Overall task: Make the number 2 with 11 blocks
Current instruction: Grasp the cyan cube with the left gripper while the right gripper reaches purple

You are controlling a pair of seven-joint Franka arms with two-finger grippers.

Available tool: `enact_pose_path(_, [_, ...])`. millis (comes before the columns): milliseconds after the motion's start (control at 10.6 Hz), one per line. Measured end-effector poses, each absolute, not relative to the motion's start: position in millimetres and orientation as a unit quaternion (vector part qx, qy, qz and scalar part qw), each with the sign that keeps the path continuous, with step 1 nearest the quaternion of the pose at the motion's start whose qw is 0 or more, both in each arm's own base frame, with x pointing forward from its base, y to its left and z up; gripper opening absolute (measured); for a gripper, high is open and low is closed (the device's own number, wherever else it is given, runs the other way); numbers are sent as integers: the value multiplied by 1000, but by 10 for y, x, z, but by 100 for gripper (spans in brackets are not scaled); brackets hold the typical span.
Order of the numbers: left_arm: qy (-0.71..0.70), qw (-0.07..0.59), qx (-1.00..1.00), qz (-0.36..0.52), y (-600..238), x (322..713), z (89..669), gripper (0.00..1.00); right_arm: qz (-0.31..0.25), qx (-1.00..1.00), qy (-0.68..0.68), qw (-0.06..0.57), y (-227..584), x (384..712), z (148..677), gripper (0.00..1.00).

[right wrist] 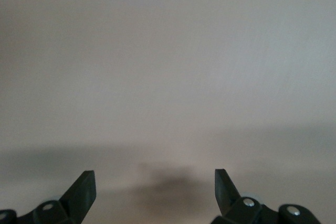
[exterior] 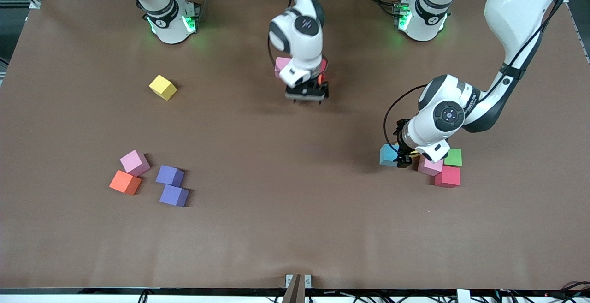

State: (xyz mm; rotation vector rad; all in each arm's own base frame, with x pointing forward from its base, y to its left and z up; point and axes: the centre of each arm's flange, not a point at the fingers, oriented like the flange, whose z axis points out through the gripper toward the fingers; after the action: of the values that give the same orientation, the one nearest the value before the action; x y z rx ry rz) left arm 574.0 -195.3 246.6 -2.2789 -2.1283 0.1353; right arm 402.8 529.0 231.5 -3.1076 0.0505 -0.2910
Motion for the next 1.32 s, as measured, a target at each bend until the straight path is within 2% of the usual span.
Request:
enact_pose_path(282, [-681, 0, -731, 41, -1964, 5757, 2447, 100, -97, -993, -61, -6, 4290, 5223, 2496, 100])
enact_pose_path(470, [-675, 2, -737, 37, -1971, 5748, 2393, 100, -74, -991, -110, -7, 3678, 5741, 2584, 100])
enact_pose_path(940, [-667, 0, -744, 39, -1987, 5741, 2248, 100, -49, -979, -198, -31, 2332, 6396, 2574, 100])
enact_pose_path(1222, [-659, 3, -751, 41, -2000, 5717, 2105, 100, -44, -971, -233, -16, 1304, 6702, 2603, 100])
enact_pose_path(1316, [-655, 3, -755, 39, -2004, 5715, 2065, 89, -44, -964, -261, -5, 1047, 6748, 2594, 100])
